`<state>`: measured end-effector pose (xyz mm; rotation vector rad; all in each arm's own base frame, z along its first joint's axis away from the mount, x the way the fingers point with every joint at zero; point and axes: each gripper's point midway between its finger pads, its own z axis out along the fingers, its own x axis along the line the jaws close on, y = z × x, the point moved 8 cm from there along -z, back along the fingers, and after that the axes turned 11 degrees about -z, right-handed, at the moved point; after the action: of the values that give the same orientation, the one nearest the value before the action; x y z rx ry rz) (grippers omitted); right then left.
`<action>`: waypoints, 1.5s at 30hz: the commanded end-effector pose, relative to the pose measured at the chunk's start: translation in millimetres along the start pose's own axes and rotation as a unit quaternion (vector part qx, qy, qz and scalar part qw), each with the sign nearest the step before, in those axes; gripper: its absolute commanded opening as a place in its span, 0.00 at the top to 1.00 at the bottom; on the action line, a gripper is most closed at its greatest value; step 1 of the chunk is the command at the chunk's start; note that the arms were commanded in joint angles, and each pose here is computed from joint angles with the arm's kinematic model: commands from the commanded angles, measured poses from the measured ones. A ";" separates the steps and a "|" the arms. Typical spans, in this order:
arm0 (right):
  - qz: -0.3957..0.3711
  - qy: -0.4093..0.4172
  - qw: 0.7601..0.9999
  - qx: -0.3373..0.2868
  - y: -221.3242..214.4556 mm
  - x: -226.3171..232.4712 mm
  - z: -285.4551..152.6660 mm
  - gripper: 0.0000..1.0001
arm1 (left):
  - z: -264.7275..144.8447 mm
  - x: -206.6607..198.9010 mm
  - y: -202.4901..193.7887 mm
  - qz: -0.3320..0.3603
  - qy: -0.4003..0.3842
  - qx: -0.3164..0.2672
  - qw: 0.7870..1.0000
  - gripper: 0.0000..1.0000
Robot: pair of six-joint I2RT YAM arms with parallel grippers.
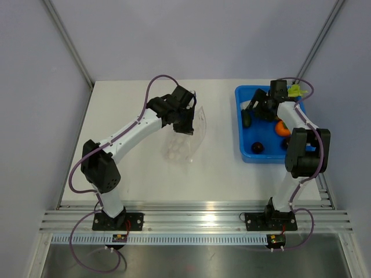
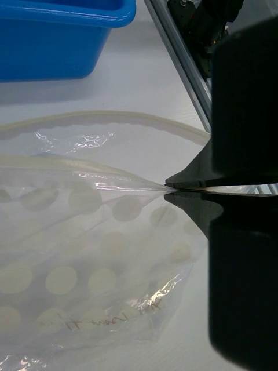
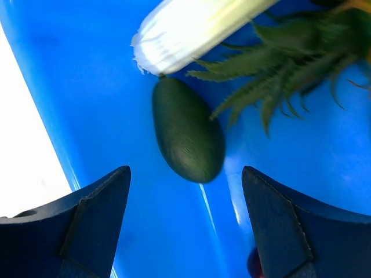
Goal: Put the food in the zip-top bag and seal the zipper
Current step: Pick up the fake fruit from the bin.
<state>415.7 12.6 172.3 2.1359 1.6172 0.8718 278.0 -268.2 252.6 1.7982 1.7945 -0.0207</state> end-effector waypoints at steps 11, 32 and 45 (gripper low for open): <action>-0.020 0.033 0.997 0.062 -4.7 -12.0 48.4 0.20 | -2.4 -9.2 6.2 0.009 -0.021 -0.009 1.000 1.00; 0.005 0.001 0.998 0.067 -24.0 -17.9 27.6 0.18 | 11.4 -38.9 8.0 0.008 -0.040 -0.003 0.999 1.00; 0.010 -0.017 0.999 0.044 -25.6 -18.3 0.5 0.54 | 18.9 -66.4 13.4 0.021 -0.073 0.002 0.997 1.00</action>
<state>395.4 7.5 117.2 2.2815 1.7303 0.7206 291.1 -322.0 253.1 1.8180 1.7236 -0.0966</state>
